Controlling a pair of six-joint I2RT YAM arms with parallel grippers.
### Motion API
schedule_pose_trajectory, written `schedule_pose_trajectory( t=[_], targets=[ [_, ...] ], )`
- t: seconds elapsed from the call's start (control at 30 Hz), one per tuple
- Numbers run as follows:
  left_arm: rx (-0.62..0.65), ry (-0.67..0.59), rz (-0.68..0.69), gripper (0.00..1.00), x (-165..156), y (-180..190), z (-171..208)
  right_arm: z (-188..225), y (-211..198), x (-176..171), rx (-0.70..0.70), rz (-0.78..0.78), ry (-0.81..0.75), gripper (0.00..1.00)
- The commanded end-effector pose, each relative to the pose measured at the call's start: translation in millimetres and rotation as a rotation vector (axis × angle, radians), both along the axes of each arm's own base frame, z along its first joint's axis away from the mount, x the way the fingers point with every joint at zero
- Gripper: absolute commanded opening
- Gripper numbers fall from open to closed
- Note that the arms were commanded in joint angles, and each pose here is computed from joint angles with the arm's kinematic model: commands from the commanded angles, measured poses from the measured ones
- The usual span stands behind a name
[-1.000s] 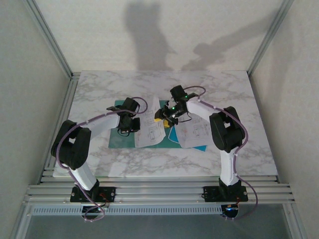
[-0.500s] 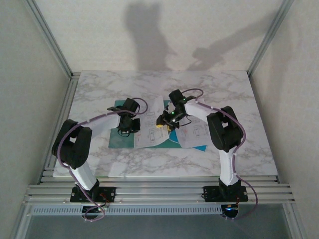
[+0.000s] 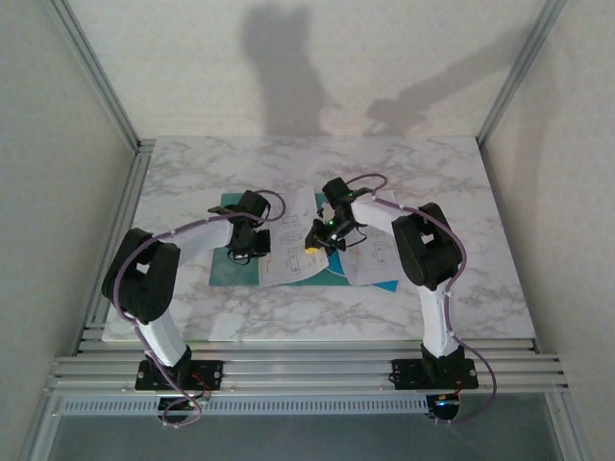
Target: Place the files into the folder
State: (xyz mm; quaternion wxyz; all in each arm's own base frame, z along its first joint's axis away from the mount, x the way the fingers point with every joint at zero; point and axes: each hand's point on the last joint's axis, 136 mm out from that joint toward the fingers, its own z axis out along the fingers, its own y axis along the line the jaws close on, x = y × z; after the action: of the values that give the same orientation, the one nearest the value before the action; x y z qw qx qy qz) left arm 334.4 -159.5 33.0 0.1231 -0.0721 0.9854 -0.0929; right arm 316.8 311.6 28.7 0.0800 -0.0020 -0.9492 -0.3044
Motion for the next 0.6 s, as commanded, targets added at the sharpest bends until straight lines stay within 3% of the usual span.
schedule_pose_trajectory(
  t=[0.0,0.03,0.13,0.2,0.3,0.43,0.57],
  targets=[
    [0.022,-0.012,0.045,0.00,4,12,3,10,-4,4,-0.044,0.009,-0.056,0.08],
    [0.013,-0.019,0.069,0.07,6,15,6,12,-6,5,-0.056,0.011,-0.072,0.06],
    [-0.029,-0.050,0.183,0.41,12,36,21,22,-17,9,-0.098,0.004,-0.135,0.00],
    [-0.055,-0.060,0.270,0.50,14,56,27,30,-23,13,-0.119,-0.002,-0.188,0.00],
    [-0.089,-0.056,0.384,0.49,10,88,29,45,-27,19,-0.124,0.004,-0.276,0.00],
    [-0.120,-0.010,0.511,0.41,-6,126,15,66,-31,28,-0.140,0.032,-0.404,0.00],
    [-0.170,0.027,0.575,0.36,-19,143,-1,79,-29,35,-0.128,0.075,-0.493,0.00]
  ],
)
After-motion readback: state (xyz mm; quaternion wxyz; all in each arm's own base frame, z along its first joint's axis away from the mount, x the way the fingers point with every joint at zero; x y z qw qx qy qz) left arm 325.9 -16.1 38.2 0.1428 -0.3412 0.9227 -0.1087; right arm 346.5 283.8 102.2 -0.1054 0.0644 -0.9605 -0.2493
